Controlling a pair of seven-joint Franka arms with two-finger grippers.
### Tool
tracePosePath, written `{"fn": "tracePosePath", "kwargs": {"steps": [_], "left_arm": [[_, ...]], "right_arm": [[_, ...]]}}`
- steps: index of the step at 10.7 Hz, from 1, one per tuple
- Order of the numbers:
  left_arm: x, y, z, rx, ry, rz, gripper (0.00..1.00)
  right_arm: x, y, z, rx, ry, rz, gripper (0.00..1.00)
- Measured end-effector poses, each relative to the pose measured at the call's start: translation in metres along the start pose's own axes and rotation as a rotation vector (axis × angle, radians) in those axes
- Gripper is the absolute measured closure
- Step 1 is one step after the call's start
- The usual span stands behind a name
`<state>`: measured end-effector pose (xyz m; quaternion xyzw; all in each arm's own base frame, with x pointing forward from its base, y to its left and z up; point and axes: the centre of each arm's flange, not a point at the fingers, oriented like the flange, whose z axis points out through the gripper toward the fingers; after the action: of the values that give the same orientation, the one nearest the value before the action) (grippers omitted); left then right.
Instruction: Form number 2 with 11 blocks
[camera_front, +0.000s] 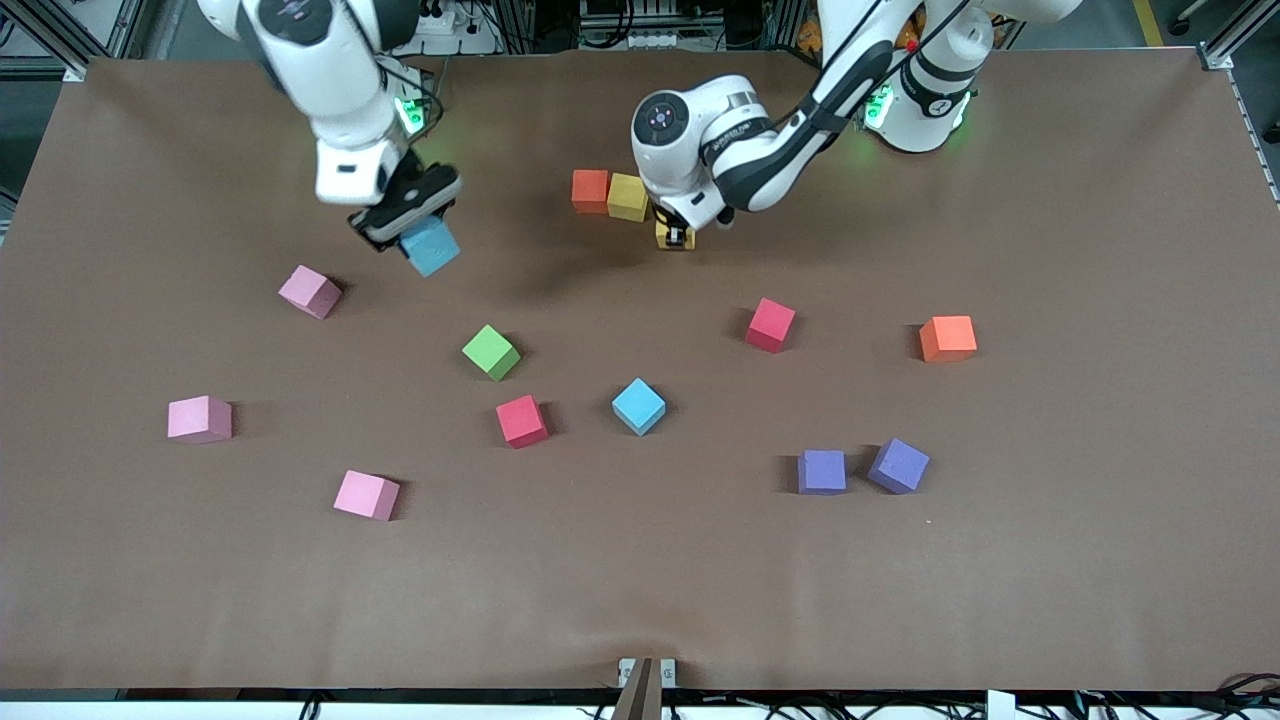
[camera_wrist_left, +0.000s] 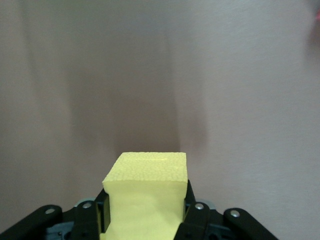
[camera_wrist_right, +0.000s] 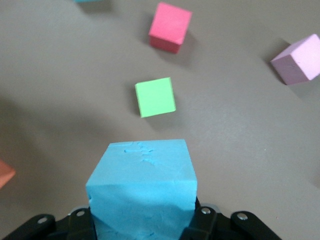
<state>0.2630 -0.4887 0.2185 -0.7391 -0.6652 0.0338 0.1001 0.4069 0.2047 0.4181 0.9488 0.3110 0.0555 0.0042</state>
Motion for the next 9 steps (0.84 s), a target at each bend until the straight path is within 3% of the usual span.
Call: {"fn": "tracePosePath", "kwargs": {"steps": [5, 9], "left_arm": [[-0.012, -0.027, 0.008, 0.004, -0.021, 0.018, 0.45], [-0.016, -0.03, 0.008, -0.001, -0.036, 0.022, 0.45]], "right_arm": [[0.064, 0.088, 0.03, -0.022, -0.018, 0.199, 0.39], [0.072, 0.132, 0.048, -0.016, -0.033, 0.464, 0.39]]}}
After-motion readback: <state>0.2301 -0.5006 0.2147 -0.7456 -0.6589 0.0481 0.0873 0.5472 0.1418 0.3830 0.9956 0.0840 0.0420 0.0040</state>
